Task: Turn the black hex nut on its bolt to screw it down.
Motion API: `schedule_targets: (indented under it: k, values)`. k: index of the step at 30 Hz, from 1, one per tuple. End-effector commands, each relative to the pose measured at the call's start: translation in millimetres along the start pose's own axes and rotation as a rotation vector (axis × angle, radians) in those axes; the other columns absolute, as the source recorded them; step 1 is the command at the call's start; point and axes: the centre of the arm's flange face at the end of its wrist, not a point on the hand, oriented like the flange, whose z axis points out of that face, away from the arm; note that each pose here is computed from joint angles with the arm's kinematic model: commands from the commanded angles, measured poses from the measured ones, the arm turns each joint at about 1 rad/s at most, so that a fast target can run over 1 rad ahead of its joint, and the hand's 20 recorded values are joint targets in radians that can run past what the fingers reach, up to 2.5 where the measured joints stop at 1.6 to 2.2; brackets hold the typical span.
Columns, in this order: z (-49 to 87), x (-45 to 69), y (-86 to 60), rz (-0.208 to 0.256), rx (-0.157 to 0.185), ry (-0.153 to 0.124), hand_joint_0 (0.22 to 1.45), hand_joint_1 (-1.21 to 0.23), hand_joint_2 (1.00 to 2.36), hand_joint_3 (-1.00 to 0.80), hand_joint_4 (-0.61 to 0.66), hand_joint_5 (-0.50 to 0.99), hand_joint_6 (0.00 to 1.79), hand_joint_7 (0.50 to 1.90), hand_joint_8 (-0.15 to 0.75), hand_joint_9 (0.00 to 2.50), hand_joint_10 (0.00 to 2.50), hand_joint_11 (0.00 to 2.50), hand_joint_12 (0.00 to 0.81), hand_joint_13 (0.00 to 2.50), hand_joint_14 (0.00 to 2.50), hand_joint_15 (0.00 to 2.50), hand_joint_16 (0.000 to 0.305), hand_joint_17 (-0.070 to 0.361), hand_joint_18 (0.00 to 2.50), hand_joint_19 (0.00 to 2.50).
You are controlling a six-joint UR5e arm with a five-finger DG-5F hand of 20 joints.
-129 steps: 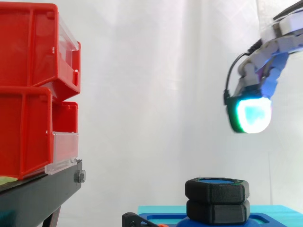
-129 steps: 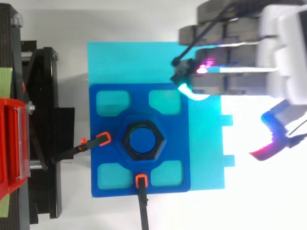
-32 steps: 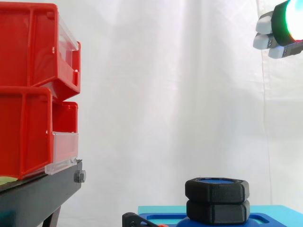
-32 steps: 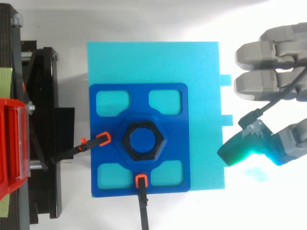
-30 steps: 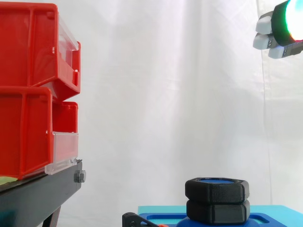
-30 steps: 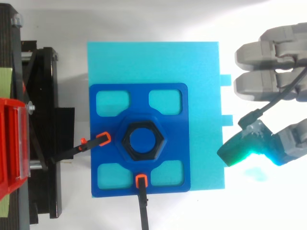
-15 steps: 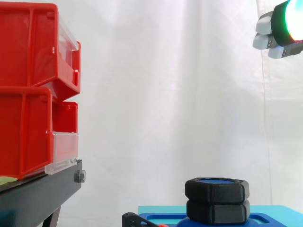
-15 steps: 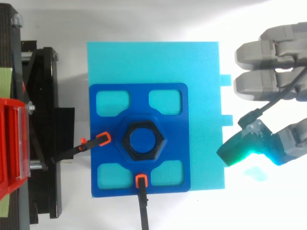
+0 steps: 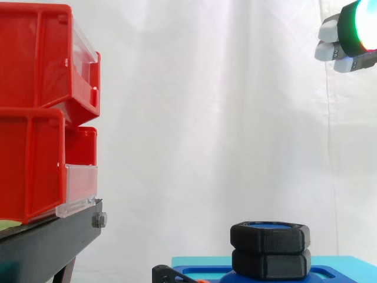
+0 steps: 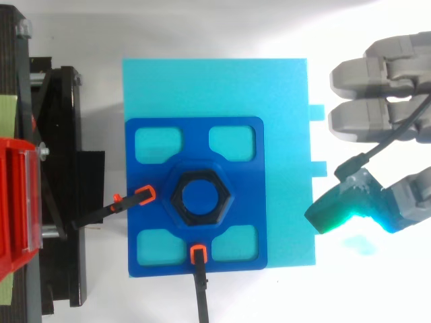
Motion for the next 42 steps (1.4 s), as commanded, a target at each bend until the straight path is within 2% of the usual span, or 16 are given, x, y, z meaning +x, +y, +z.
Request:
schedule_targets:
  k: [1, 3, 5, 8, 12, 14, 18, 20, 24, 26, 42]
  values:
    - [0.3, 1.0, -0.4, 0.0, 0.001, 0.002, 0.43, -0.16, 1.0, -0.5, 0.03, -0.3, 0.5, 0.53, 0.159, 0.0, 0.0, 0.0, 0.349, 0.0, 0.0, 0.0, 0.06, 0.135, 0.0, 0.1]
    - [-0.2, 0.3, 0.1, 0.0, 0.0, 0.001, 0.43, -0.16, 1.0, -0.5, 0.04, -0.3, 0.5, 0.53, 0.158, 0.0, 0.0, 0.0, 0.349, 0.0, 0.0, 0.0, 0.06, 0.135, 0.0, 0.1]
    - [0.0, -0.3, 0.4, 0.0, -0.001, -0.001, 0.43, -0.17, 1.0, -0.5, 0.04, -0.3, 0.5, 0.58, 0.16, 0.0, 0.0, 0.0, 0.346, 0.0, 0.0, 0.0, 0.06, 0.134, 0.0, 0.1]
    - [0.3, 1.0, -0.4, 0.0, 0.001, 0.002, 0.43, -0.18, 1.0, -0.5, 0.04, -0.3, 0.5, 0.52, 0.163, 0.0, 0.0, 0.0, 0.346, 0.0, 0.0, 0.0, 0.059, 0.133, 0.0, 0.09]
    - [0.3, 1.0, -0.4, 0.0, 0.001, 0.002, 0.44, -0.22, 1.0, -0.5, 0.04, -0.3, 0.5, 0.56, 0.165, 0.0, 0.0, 0.0, 0.345, 0.0, 0.0, 0.0, 0.059, 0.132, 0.0, 0.09]
    - [0.0, -0.3, 0.4, 0.0, -0.001, -0.001, 0.44, -0.24, 1.0, -0.5, 0.04, -0.3, 0.5, 0.5, 0.173, 0.0, 0.0, 0.0, 0.345, 0.0, 0.0, 0.0, 0.059, 0.132, 0.0, 0.09]
    - [0.3, 1.0, -0.4, 0.0, 0.001, 0.002, 0.44, -0.25, 1.0, -0.5, 0.04, -0.3, 0.5, 0.57, 0.17, 0.0, 0.0, 0.0, 0.343, 0.0, 0.0, 0.0, 0.058, 0.131, 0.0, 0.09]
    - [0.5, 0.4, -0.1, 0.0, 0.0, 0.001, 0.44, -0.25, 1.0, -0.5, 0.04, -0.3, 0.5, 0.5, 0.176, 0.0, 0.0, 0.0, 0.345, 0.0, 0.0, 0.0, 0.058, 0.131, 0.0, 0.08]
    - [-0.2, 0.3, 0.1, 0.0, 0.0, 0.001, 0.44, -0.29, 1.0, -0.5, 0.05, -0.3, 0.5, 0.56, 0.174, 0.0, 0.0, 0.0, 0.343, 0.0, 0.0, 0.0, 0.058, 0.13, 0.0, 0.1]
    - [0.3, 0.1, 1.2, 0.0, -0.002, 0.0, 0.44, -0.34, 1.0, -0.5, 0.05, -0.29, 0.5, 0.5, 0.185, 0.0, 0.0, 0.0, 0.346, 0.05, 0.0, 0.0, 0.057, 0.129, 0.0, 0.06]
    - [0.6, 1.5, 0.3, 0.0, -0.001, 0.003, 0.44, -0.39, 1.0, -0.5, 0.05, -0.28, 0.5, 0.5, 0.188, 0.0, 0.0, 0.0, 0.343, 0.1, 0.0, 0.0, 0.055, 0.124, 0.08, 0.06]
